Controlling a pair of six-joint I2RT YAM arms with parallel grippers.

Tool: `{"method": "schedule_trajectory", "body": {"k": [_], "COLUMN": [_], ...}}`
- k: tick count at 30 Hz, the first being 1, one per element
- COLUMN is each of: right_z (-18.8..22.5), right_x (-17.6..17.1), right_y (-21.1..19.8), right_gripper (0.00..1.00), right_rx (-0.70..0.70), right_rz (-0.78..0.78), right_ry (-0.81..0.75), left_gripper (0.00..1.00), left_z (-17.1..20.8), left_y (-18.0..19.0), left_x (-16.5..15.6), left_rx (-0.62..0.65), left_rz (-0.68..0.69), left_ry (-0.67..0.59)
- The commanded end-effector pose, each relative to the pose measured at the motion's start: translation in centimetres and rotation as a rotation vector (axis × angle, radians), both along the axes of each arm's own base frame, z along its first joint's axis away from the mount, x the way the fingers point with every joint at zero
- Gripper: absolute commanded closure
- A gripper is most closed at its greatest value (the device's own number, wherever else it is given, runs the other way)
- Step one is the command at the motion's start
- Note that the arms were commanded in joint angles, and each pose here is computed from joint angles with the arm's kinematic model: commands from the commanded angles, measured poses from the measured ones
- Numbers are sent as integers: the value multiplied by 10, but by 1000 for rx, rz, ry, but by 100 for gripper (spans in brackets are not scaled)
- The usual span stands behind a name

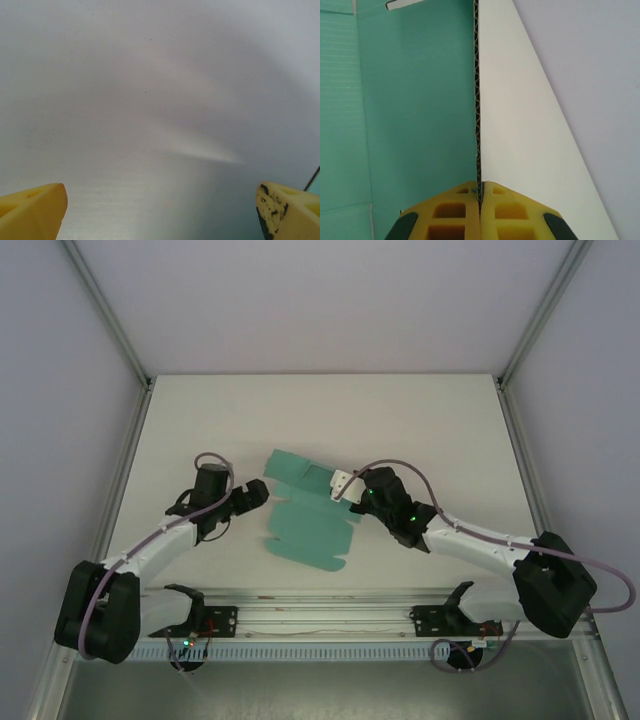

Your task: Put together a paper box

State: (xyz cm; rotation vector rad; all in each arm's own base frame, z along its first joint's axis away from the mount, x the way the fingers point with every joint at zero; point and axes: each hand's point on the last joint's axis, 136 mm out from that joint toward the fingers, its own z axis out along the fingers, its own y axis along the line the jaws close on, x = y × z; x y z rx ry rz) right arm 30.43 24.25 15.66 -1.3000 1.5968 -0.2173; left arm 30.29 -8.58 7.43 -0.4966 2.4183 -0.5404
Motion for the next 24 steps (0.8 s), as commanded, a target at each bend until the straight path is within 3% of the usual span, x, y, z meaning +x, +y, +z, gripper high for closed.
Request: {"method": "schedule_trajectory", "body": {"k": [1,5,10,20,24], "right_z": [7,11,22,23,22], "right_x": [-1,-1,0,-1,-2], "right_y": [2,5,9,4,4], "right_gripper": [100,100,100,100,100], "right_rx": [47,73,131,126,135], "right_rz": [1,3,9,5,3], "right_ry": [19,19,7,13,14], "left_gripper": [6,8,21,22,23], "left_z": [11,24,28,7,3], "left_y": [-7,-32,-40,19,14], "left_x": [16,17,13,-2,-3], "left_rx": [-12,-87,-105,117,114], "left_rz": [-42,-178,-240,11,-24], "left_ry": [-88,-176,-209,-111,-84]}}
